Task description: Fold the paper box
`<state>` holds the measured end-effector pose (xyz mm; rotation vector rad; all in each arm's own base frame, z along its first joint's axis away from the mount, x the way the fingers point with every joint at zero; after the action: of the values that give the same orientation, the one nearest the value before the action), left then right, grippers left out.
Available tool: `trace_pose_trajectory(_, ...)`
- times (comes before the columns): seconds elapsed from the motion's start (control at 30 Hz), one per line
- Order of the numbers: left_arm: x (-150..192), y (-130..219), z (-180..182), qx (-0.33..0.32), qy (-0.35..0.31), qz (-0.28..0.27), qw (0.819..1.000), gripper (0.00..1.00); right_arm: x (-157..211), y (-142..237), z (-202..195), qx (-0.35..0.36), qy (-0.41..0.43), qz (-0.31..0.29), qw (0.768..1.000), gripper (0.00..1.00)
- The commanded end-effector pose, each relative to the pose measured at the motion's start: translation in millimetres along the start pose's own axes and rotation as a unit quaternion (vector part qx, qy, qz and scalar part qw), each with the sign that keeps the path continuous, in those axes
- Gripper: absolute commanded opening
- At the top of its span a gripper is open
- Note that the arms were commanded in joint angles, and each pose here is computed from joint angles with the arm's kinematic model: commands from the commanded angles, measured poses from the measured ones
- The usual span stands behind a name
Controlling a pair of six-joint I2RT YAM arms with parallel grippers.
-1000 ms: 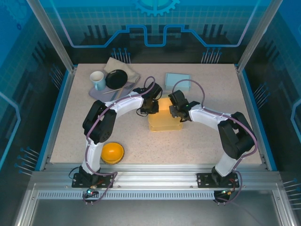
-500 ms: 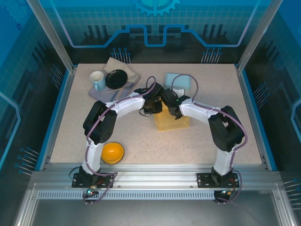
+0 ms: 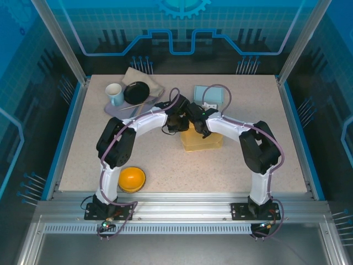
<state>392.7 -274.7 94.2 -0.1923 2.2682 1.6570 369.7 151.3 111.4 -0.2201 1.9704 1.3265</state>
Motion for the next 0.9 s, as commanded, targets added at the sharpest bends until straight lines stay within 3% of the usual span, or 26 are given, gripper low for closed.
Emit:
trace_pose_trajectory(0.0, 13, 14, -1, -0.019, 0.027, 0.015, 0.999, 0.02, 12, -18, -25, 0.088, 0.005, 0.002, 0.996, 0.01)
trace_pose_trajectory(0.1, 14, 12, 0, -0.017, 0.030, 0.017, 0.999, 0.02, 17, -18, -19, 0.049, -0.002, 0.020, 0.999, 0.08)
trace_pose_trajectory(0.2, 13, 10, 2, -0.024, 0.028, 0.018, 0.999, 0.02, 21, -12, -6, -0.038, -0.013, 0.036, 0.999, 0.23)
trace_pose_trajectory(0.3, 13, 7, 4, -0.032, 0.027, 0.019, 0.999, 0.02, 18, 0, 1, -0.101, -0.023, 0.038, 0.994, 0.31)
trace_pose_trajectory(0.67, 17, 1, 13, -0.050, 0.025, 0.023, 0.998, 0.02, 0, 36, -19, -0.208, -0.009, 0.049, 0.977, 0.46)
trace_pose_trajectory(0.87, 15, 2, 13, -0.051, 0.014, 0.019, 0.998, 0.02, -11, 58, -22, -0.303, 0.024, 0.045, 0.952, 0.50)
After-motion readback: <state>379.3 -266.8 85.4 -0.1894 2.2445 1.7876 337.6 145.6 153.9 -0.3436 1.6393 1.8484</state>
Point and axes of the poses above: each hand's point on the last joint's axis, 136 mm out from that joint toward the fingers, its own y axis back along the fingers, its own z axis along the line the jaws close on, x = y × z, the point moved 4 cm from there along y, back along the fingers, and after that the axes turned 13 degrees about -y, right-handed, at the moved point
